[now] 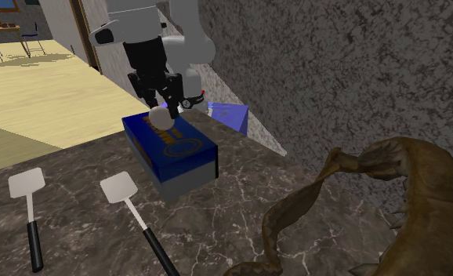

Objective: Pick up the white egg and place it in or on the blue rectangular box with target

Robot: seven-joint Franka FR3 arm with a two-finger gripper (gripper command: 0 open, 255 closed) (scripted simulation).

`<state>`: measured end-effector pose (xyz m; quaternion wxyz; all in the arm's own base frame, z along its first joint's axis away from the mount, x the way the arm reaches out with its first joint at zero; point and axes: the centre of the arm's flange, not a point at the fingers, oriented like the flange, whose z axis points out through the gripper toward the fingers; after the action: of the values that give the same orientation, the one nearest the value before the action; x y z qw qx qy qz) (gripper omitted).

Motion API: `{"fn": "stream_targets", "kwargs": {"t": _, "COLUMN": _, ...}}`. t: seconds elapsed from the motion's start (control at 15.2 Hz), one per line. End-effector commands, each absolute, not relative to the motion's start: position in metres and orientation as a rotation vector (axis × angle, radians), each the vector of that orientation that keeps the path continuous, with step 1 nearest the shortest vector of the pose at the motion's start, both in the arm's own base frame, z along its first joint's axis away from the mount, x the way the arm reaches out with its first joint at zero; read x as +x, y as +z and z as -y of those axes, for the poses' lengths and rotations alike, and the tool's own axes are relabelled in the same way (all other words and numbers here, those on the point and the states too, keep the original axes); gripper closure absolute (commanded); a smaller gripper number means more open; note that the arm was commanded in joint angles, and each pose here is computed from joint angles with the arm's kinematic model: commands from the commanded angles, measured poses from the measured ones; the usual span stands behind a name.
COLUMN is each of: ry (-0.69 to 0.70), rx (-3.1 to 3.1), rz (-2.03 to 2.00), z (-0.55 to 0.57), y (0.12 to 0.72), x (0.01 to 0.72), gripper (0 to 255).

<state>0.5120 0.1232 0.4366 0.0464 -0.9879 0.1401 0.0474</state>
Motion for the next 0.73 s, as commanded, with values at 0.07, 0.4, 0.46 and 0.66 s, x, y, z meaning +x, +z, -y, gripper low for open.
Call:
{"fn": "stream_targets", "kwargs": {"t": 0.07, "ry": 0.151, "rx": -3.016, "rz": -0.425, "z": -0.124, "y": 0.435, "x": 0.512, "gripper": 0}}
{"fn": "stream_targets", "kwargs": {"t": 0.4, "ry": 0.151, "rx": -3.016, "rz": -0.426, "z": -0.123, "y": 0.448, "x": 0.513, "gripper": 0}}
{"fn": "stream_targets", "kwargs": {"t": 0.46, "ry": 0.151, "rx": -3.016, "rz": -0.426, "z": -0.121, "y": 0.461, "x": 0.514, "gripper": 0}}
{"fn": "stream_targets", "kwargs": {"t": 0.66, "ry": 0.151, "rx": -3.016, "rz": -0.426, "z": -0.119, "y": 0.484, "x": 0.516, "gripper": 0}}
